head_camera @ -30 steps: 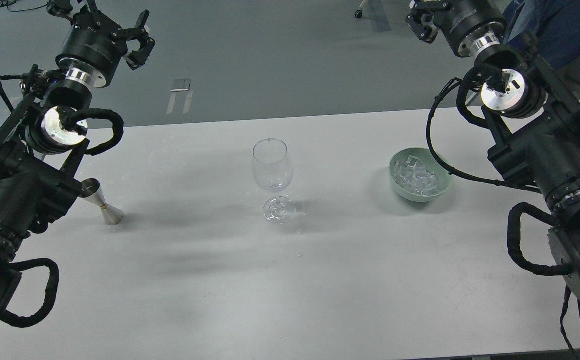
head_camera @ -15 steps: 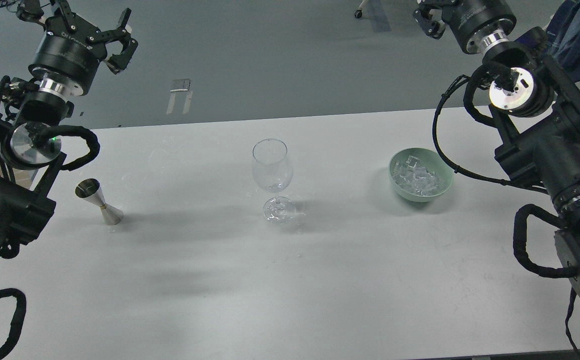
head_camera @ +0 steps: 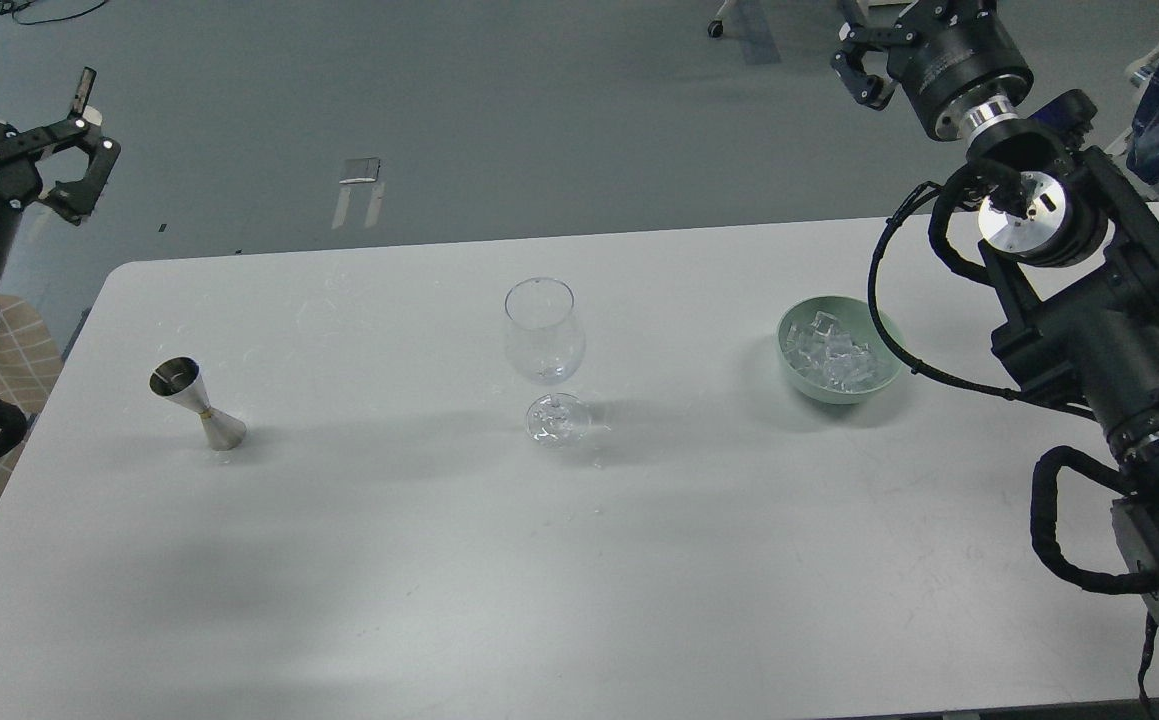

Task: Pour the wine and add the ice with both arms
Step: 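Move the left gripper down and outward toward the metal jigger, then lower the open left gripper around the metal jigger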

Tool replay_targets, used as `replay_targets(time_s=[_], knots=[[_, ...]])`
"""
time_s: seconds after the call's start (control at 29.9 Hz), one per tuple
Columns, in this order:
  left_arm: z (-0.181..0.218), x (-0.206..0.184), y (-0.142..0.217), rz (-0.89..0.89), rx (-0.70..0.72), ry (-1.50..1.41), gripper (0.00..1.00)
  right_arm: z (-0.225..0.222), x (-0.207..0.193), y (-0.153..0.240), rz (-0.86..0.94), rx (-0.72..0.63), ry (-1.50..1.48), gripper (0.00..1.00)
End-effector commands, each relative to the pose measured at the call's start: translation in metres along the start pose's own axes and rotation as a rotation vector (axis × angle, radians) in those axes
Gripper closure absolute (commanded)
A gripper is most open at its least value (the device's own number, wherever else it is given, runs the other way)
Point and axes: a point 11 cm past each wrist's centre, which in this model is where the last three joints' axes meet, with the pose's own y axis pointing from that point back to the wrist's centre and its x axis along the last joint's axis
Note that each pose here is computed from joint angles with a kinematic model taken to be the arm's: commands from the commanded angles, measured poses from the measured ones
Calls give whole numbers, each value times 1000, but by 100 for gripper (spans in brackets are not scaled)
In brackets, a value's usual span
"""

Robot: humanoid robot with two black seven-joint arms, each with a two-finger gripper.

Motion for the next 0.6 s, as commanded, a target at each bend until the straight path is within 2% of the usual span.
replay_targets(time_s=[0.0,0.27,0.57], knots=[[9,6,34,45,-8,-7,2,2,4,3,9,-3,-3,0],[-2,37,105,238,-20,158,2,1,5,3,11,-1,-3,0],[-21,37,135,295,-63,251,2,5,8,6,12,-5,-5,0]])
